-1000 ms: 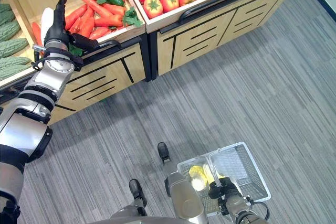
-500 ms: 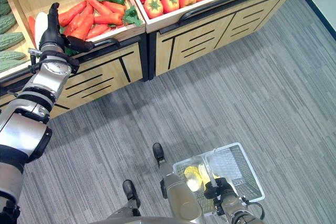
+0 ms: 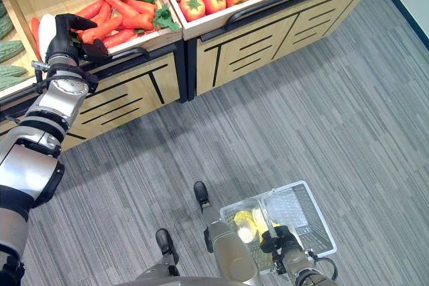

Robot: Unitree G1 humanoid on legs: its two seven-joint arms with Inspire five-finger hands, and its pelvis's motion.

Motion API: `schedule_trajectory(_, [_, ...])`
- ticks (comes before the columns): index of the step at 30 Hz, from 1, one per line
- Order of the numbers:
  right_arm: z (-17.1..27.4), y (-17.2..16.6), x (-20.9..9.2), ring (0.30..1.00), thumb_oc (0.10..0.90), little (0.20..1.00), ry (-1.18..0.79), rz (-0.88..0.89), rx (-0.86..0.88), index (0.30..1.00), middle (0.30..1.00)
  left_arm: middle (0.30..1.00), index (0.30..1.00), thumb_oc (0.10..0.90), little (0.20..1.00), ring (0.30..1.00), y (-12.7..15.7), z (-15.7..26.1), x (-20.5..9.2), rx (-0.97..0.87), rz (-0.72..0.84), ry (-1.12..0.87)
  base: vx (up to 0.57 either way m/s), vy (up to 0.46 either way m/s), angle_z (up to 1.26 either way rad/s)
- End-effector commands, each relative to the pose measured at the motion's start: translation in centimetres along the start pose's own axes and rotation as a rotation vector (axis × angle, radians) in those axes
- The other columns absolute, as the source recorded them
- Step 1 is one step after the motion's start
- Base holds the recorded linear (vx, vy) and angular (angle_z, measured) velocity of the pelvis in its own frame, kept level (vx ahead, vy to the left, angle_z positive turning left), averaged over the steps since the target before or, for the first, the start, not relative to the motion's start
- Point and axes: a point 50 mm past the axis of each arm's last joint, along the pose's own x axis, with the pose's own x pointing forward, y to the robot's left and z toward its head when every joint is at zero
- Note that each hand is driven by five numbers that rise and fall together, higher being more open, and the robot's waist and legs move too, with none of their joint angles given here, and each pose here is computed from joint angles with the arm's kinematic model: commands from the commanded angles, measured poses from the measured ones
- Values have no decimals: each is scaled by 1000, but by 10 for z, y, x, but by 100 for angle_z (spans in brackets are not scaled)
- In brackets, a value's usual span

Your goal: Get the vegetables into the basket

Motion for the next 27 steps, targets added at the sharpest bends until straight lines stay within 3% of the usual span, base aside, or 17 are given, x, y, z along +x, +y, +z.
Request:
schedule_trajectory(1, [-41,-22,-6,300,400,300,127,-65,-54,300,300,300,300,400,300,300,39,29,15,-34,135,-103,0,0,0])
schedule_trajectory(10, [-51,-28,-8,300,400,300,162,-80,-47,300,300,300,300,400,300,300,40,43,12,-25,142,-196,6,0,0])
schedule_trajectory(27, [-82,-36,-17,300,400,300,290,-58,-19,300,300,300,300,400,300,300,34,21,-4,19,60,-245,46,27,11])
